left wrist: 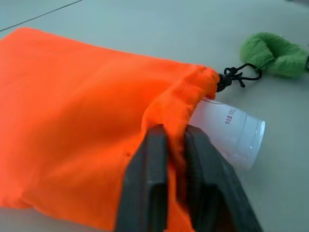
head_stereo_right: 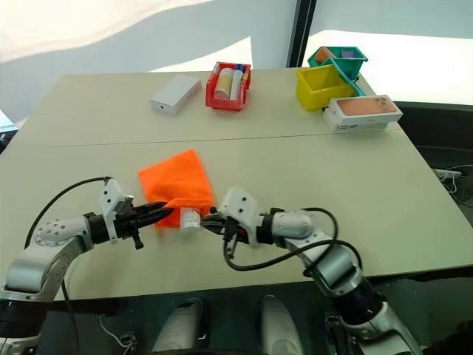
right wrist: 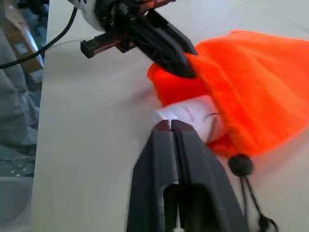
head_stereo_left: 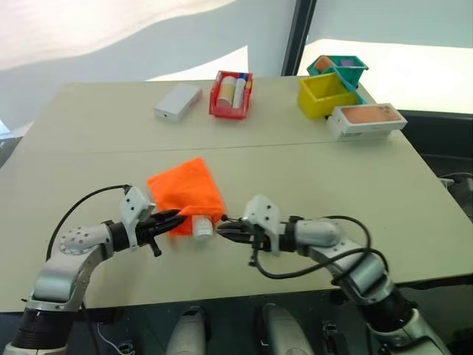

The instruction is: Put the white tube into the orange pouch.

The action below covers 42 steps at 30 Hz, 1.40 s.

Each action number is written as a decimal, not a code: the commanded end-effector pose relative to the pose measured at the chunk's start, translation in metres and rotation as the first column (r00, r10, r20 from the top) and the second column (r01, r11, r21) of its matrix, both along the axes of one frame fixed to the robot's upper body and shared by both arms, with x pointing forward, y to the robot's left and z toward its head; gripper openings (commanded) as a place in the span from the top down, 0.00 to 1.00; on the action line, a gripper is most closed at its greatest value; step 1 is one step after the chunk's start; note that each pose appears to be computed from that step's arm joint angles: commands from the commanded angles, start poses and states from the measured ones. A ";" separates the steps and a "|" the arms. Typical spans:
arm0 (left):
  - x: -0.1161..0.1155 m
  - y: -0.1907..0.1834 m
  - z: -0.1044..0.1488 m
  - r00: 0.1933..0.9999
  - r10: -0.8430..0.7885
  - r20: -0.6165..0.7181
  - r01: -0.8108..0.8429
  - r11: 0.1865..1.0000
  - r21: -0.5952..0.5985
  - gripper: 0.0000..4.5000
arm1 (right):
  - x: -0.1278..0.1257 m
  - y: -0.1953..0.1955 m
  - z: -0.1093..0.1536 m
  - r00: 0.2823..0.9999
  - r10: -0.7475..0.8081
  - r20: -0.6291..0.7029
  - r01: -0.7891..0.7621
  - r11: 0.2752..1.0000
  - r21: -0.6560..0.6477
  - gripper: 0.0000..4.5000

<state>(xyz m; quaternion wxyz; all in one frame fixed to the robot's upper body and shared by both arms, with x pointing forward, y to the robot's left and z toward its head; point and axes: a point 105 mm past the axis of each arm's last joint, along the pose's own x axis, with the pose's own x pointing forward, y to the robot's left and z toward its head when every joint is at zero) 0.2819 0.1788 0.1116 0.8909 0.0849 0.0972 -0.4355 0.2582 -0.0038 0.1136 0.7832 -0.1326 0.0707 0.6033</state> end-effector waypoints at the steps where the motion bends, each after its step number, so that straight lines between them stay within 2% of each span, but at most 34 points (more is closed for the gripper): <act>1: -0.002 0.000 0.004 1.000 -0.006 0.018 0.006 1.000 0.019 0.99 | -0.001 0.009 0.005 0.999 0.038 -0.003 -0.038 0.999 0.003 1.00; 12: -0.001 -0.003 0.011 0.999 0.012 0.049 -0.011 1.000 -0.015 0.99 | 0.012 0.029 -0.010 0.992 -0.039 -0.124 0.042 0.999 0.028 1.00; 18: -0.003 -0.007 0.011 0.999 -0.005 0.046 0.006 1.000 -0.028 0.99 | 0.031 0.030 -0.003 0.989 -0.145 -0.033 0.147 0.987 0.062 1.00; 23: -0.006 -0.011 0.010 0.999 -0.019 0.035 0.020 0.999 -0.035 0.99 | 0.041 0.033 0.000 0.973 -0.230 -0.031 0.232 0.966 0.116 1.00; 29: -0.010 -0.013 0.003 0.999 -0.036 0.019 0.036 0.999 -0.010 0.99 | 0.040 0.027 0.005 0.966 -0.260 0.004 0.257 0.955 0.145 1.00; 36: -0.010 -0.013 -0.001 0.999 -0.036 0.012 0.036 0.999 -0.005 0.99 | 0.034 -0.005 0.005 0.968 -0.247 0.050 0.242 0.965 0.099 1.00; 42: -0.012 -0.010 -0.004 0.999 -0.037 -0.005 0.037 0.999 -0.001 0.99 | 0.045 -0.023 0.006 0.951 -0.273 0.147 0.268 0.962 0.053 1.00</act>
